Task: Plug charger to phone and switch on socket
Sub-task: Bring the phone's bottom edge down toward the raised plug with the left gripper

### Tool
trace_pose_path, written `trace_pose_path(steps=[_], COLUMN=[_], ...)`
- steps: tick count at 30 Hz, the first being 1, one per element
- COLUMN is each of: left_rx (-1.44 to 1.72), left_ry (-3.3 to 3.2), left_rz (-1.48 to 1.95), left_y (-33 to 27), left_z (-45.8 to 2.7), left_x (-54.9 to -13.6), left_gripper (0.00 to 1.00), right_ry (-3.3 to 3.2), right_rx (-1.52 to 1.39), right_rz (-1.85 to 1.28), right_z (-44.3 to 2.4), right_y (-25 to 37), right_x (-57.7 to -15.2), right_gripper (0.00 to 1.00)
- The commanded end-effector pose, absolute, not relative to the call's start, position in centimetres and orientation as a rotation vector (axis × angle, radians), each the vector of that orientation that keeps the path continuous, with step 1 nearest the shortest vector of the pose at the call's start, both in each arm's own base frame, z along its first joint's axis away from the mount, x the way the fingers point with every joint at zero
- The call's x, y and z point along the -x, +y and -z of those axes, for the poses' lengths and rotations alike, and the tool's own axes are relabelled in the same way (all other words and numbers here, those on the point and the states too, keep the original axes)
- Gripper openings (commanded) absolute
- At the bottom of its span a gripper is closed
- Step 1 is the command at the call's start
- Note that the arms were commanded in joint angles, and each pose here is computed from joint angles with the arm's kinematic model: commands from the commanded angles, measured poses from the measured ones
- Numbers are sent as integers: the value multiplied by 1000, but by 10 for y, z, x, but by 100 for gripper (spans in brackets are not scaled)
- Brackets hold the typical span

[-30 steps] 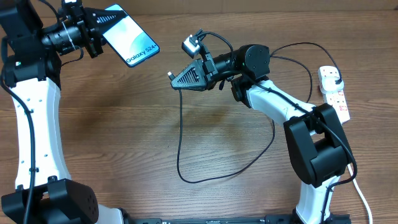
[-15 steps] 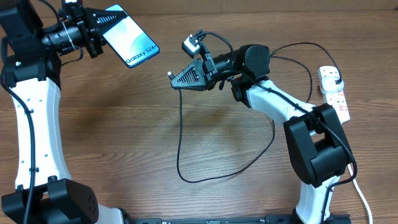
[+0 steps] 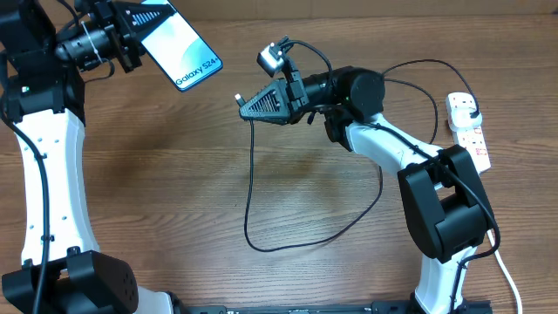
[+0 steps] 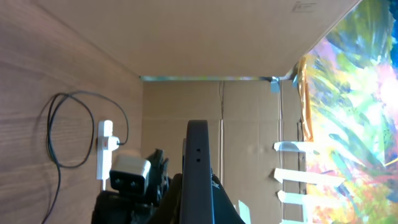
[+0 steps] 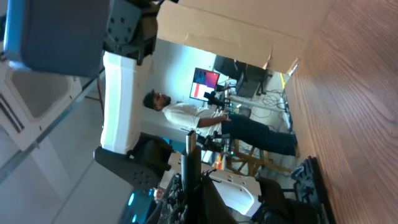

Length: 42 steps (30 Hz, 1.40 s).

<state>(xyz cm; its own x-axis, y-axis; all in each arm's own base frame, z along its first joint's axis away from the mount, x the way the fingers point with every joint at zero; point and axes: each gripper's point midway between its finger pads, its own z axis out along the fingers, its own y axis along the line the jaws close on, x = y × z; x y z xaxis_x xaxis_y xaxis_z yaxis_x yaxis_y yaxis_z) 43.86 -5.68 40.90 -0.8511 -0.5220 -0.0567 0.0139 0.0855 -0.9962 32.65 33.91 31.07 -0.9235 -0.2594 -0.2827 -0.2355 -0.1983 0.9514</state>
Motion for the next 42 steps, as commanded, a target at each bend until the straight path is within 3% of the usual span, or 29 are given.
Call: trace_pose_path(steps=[1,42], left_rx=[492,209], left_ry=[1954,1894], left_rz=[1803,1590], left_y=[-54,-87], left_z=[-414,-411], left_x=[-440,-463], left_gripper=[4,4], right_ry=[-1955,-1902], right_rx=[-555,-612], right_rz=[2364,2438], right_z=[-318,-333], right_y=[339,339], right_x=[-329,-319], right_gripper=[4,4])
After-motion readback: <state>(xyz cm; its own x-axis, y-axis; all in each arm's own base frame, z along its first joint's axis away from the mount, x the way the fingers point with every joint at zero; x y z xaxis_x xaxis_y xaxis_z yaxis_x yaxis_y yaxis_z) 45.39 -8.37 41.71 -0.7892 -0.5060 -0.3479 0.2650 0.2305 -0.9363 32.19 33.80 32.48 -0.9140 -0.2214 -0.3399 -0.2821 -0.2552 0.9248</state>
